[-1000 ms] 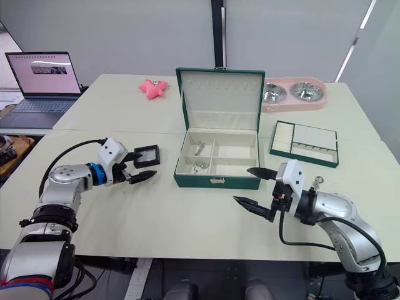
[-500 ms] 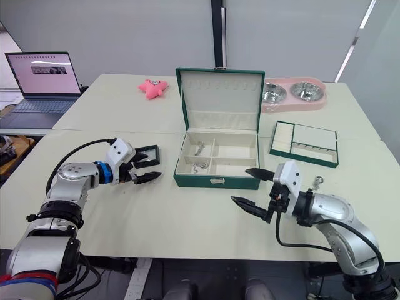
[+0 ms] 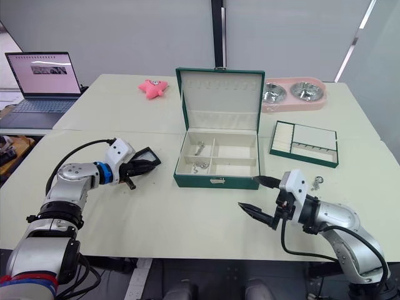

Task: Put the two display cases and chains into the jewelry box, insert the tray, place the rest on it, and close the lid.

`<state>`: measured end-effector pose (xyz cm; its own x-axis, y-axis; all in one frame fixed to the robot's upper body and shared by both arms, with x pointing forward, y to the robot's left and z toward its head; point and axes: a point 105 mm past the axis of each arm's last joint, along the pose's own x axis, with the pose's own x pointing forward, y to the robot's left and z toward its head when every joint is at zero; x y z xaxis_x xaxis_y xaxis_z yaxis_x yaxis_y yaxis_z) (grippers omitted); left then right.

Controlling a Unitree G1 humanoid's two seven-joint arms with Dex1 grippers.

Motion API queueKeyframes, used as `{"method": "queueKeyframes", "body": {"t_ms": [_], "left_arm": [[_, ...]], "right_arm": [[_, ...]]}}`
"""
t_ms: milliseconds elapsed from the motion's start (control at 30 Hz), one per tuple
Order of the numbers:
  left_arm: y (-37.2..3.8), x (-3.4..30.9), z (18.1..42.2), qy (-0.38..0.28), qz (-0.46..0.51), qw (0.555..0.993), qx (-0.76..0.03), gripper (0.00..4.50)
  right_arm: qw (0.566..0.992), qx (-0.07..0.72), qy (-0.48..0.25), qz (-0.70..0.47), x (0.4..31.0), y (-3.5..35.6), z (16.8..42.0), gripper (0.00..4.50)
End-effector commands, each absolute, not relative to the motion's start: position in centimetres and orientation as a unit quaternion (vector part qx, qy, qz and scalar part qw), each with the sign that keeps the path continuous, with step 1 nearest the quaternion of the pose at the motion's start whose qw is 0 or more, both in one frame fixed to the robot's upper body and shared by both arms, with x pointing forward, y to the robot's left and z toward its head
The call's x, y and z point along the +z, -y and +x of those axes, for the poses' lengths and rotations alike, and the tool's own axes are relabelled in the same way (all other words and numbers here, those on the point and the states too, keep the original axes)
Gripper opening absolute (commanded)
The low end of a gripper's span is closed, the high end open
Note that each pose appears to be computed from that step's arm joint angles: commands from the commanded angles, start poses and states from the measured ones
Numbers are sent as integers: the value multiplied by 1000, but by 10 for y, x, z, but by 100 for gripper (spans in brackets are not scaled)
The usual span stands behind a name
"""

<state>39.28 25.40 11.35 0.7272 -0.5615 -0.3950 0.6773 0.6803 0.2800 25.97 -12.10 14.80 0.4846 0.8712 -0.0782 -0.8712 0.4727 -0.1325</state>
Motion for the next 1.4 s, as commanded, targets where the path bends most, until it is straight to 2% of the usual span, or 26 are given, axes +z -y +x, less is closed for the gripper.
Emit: {"method": "queueKeyframes", "body": {"t_ms": [33,433,633,1133,1400], "left_arm": [[-253,122,394,-128,210,906,-344,3],[-252,121,391,-130,211,905,-346,3],[-252,133,382,-120,214,903,-353,3],[-228,174,345,-104,241,885,-384,3],[-196,206,341,-70,228,871,-429,3]], "right_arm": [[856,509,29,-87,162,123,256,450],[857,508,31,-87,162,128,255,450],[857,507,28,-89,162,130,254,450],[859,503,30,-89,175,140,257,450],[875,474,35,-86,178,149,260,450]]}}
